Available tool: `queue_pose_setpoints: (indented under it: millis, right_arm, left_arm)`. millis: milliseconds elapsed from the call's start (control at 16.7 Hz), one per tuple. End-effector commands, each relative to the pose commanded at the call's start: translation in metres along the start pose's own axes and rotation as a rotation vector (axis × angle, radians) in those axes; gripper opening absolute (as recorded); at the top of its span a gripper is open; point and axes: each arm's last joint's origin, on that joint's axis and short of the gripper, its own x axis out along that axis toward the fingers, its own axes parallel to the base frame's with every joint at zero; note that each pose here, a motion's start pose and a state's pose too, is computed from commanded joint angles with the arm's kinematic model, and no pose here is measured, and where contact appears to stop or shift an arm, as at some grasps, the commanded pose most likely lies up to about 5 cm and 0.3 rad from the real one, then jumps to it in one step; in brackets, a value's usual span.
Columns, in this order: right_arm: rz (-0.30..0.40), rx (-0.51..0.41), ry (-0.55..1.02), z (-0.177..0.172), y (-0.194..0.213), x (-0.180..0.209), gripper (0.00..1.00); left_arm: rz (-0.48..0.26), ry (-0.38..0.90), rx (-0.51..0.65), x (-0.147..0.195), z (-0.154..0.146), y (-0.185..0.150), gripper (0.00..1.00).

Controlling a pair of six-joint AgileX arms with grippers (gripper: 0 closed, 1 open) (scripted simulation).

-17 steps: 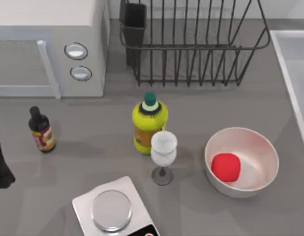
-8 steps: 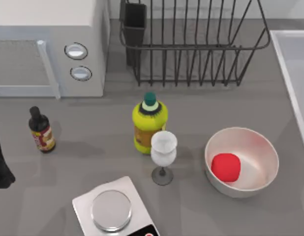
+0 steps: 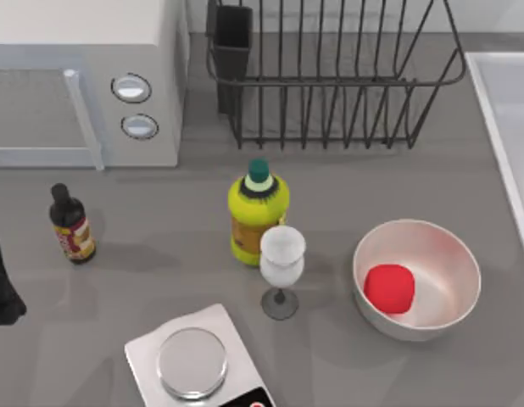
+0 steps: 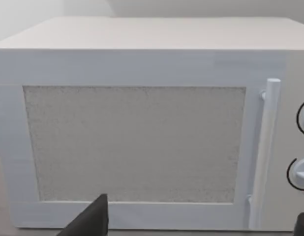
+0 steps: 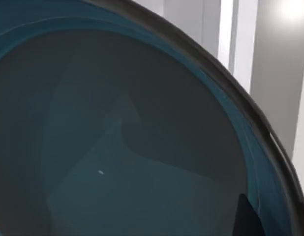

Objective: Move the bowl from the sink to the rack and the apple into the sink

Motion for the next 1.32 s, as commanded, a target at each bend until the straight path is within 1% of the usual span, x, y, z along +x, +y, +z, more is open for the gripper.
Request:
queue_pose_setpoints:
  millis: [120,240,420,540,900,960,1080,1200,1320]
  right_arm:
    - [-0.004,0.0,-0.003,-0.043,0.008,-0.041,0.0]
    - [-0.006,0.001,-0.005,-0.082,0.021,-0.072,0.0]
    - [-0.001,0.003,-0.003,-0.123,0.037,-0.095,0.0]
    - [0.002,0.003,-0.002,-0.135,0.043,-0.101,0.0]
    - [0.001,0.0,-0.003,-0.135,0.044,-0.102,0.0]
    - [-0.011,-0.003,-0.008,-0.133,0.045,-0.102,0.0]
    - [-0.066,-0.021,-0.031,-0.119,0.051,-0.103,0.0]
    - [-0.151,-0.058,-0.079,-0.096,0.063,-0.104,0.0]
    - [-0.246,-0.109,-0.157,-0.064,0.085,-0.104,0.0]
  left_arm:
    - [0.0,0.0,0.0,0.0,0.0,0.0,1.0]
    - [0.0,0.0,0.0,0.0,0.0,0.0,1.0]
    - [0.0,0.0,0.0,0.0,0.0,0.0,1.0]
    - [0.0,0.0,0.0,0.0,0.0,0.0,1.0]
    - [0.0,0.0,0.0,0.0,0.0,0.0,1.0]
    - [0.0,0.0,0.0,0.0,0.0,0.0,1.0]
    - [0.0,0.0,0.0,0.0,0.0,0.0,1.0]
    - [0.0,0.0,0.0,0.0,0.0,0.0,1.0]
    - [0.0,0.0,0.0,0.0,0.0,0.0,1.0]
